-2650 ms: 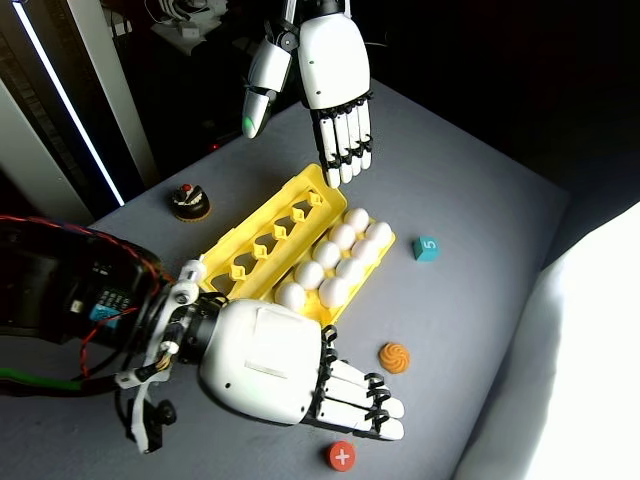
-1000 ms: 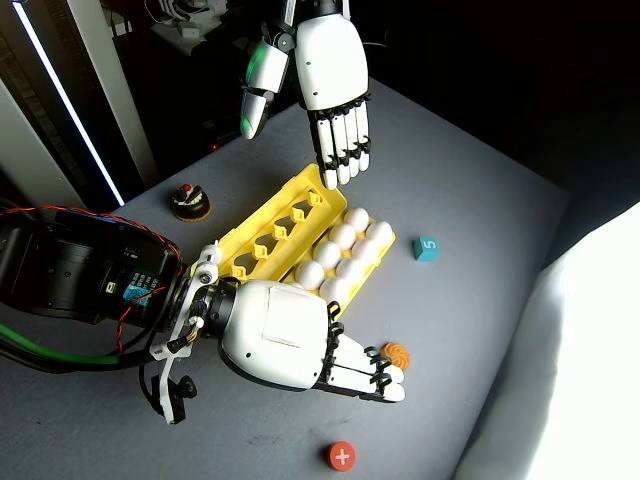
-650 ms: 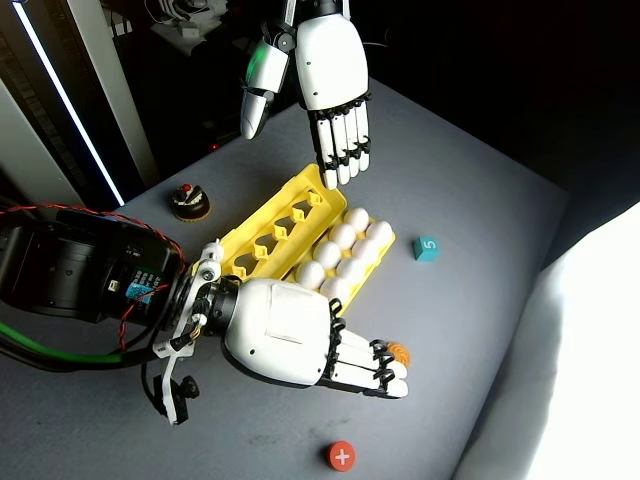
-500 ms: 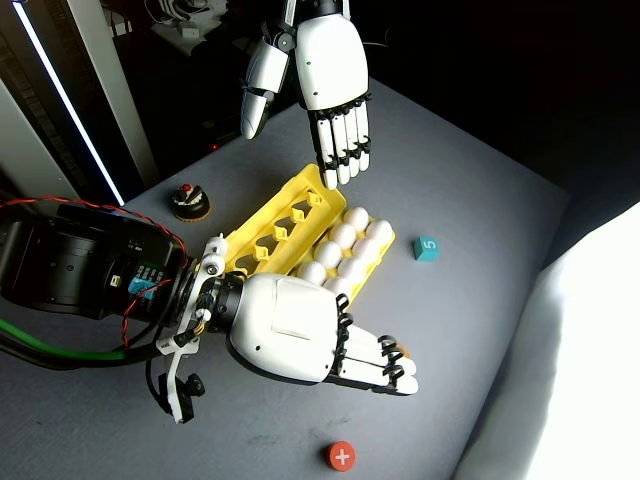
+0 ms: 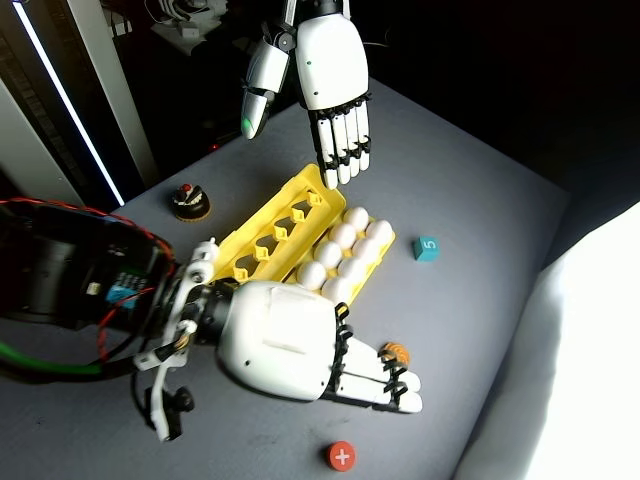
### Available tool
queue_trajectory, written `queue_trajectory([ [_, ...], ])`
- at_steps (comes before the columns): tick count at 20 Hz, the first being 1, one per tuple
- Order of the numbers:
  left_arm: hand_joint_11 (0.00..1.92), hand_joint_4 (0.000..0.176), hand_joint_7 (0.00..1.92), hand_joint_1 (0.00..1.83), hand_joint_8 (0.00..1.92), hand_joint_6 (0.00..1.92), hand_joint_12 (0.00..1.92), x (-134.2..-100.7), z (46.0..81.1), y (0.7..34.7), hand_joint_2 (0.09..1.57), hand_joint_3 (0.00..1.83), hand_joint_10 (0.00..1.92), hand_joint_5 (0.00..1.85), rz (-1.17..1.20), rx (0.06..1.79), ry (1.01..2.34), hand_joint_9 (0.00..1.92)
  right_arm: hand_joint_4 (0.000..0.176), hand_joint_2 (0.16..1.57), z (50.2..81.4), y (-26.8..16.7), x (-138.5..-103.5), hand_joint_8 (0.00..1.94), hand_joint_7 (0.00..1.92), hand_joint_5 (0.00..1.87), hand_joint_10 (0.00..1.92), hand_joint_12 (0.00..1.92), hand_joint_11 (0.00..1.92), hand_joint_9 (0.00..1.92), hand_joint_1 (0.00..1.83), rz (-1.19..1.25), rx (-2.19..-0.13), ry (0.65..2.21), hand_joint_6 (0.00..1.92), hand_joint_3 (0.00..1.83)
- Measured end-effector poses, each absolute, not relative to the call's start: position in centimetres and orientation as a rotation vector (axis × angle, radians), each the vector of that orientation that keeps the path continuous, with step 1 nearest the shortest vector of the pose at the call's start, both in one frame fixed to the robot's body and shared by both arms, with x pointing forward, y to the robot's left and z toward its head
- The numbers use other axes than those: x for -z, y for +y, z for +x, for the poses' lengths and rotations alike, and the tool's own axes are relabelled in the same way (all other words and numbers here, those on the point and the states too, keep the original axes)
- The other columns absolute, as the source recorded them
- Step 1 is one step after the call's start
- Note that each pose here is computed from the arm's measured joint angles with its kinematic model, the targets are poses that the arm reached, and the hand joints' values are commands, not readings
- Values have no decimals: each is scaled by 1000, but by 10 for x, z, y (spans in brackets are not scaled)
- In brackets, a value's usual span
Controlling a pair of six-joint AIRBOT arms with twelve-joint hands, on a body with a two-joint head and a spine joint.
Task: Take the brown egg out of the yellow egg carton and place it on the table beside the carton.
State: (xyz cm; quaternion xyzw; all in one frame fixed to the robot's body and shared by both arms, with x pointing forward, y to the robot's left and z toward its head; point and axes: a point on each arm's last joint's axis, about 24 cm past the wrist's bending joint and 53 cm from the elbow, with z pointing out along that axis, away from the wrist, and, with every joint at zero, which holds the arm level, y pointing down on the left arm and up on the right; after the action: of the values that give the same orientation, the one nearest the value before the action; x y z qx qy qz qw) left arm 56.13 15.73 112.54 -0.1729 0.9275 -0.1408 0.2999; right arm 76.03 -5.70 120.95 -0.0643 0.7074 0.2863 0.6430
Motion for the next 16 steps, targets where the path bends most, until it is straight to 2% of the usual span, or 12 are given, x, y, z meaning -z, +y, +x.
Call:
queue_trajectory([
  [1, 0, 0, 0, 0, 0, 0, 0, -1125, 561, 157, 1110, 0, 0, 0, -459, 376, 2462, 0, 176, 1015, 760, -61, -1212, 1, 305, 1198, 2, 0, 0, 5, 1085, -144, -648, 1609, 611, 1],
  [2, 0, 0, 0, 0, 0, 0, 0, -1126, 561, 157, 1106, 0, 0, 2, -458, 376, 2462, 0, 152, 1005, 761, -70, -1214, 2, 320, 1232, 10, 0, 0, 53, 1102, -138, -636, 1608, 552, 0],
  [3, 0, 0, 0, 0, 0, 0, 0, -1126, 561, 157, 1106, 0, 0, 2, -458, 376, 2462, 0, 152, 1005, 761, -74, -1215, 2, 320, 1232, 10, 0, 0, 53, 1102, -135, -631, 1607, 552, 0],
  [4, 0, 0, 0, 0, 0, 0, 0, -1125, 561, 157, 1112, 0, 0, 0, -459, 375, 2462, 0, 171, 1001, 761, -81, -1215, 0, 299, 1245, 3, 0, 0, 37, 1099, -132, -622, 1609, 530, 0],
  [6, 0, 0, 0, 0, 0, 0, 0, -1125, 561, 157, 1112, 0, 0, 0, -459, 374, 2462, 0, 176, 983, 762, -93, -1207, 0, 304, 1304, 1, 0, 0, 48, 1109, -139, -587, 1624, 424, 0],
  [7, 0, 0, 0, 0, 0, 0, 0, -1125, 561, 157, 1115, 1, 0, 0, -459, 374, 2462, 0, 151, 981, 761, -98, -1198, 4, 321, 1316, 1, 0, 0, 37, 1118, -148, -569, 1641, 401, 0],
  [11, 0, 0, 0, 0, 0, 1, 0, -1125, 561, 157, 1125, 5, 0, 2, -459, 374, 2462, 0, 175, 987, 758, -109, -1174, 0, 324, 1292, 0, 0, 0, 16, 1105, -168, -529, 1684, 437, 1],
  [12, 0, 0, 0, 0, 0, 5, 0, -1125, 561, 157, 1121, 3, 0, 14, -459, 375, 2462, 0, 108, 990, 757, -110, -1170, 1, 297, 1286, 7, 0, 0, 44, 1123, -171, -524, 1690, 450, 1],
  [13, 0, 0, 0, 0, 0, 5, 0, -1125, 561, 157, 1121, 3, 0, 14, -458, 374, 2462, 0, 108, 990, 758, -110, -1168, 1, 297, 1286, 7, 0, 0, 44, 1123, -169, -520, 1693, 450, 1],
  [14, 0, 0, 0, 0, 0, 1, 0, -1125, 561, 158, 1121, 3, 0, 3, -459, 373, 2462, 0, 146, 997, 760, -111, -1168, 0, 294, 1260, 2, 0, 0, 38, 1107, -167, -515, 1688, 498, 1],
  [15, 0, 0, 0, 0, 0, 0, 0, -1125, 561, 158, 1113, 0, 0, 0, -459, 373, 2462, 0, 170, 999, 762, -113, -1168, 0, 293, 1249, 0, 0, 0, 35, 1098, -162, -507, 1683, 518, 1],
  [16, 0, 0, 0, 0, 0, 0, 0, -1125, 561, 157, 1111, 0, 0, 1, -460, 374, 2463, 0, 136, 999, 765, -115, -1168, 4, 315, 1252, 3, 0, 0, 45, 1109, -157, -501, 1678, 519, 0],
])
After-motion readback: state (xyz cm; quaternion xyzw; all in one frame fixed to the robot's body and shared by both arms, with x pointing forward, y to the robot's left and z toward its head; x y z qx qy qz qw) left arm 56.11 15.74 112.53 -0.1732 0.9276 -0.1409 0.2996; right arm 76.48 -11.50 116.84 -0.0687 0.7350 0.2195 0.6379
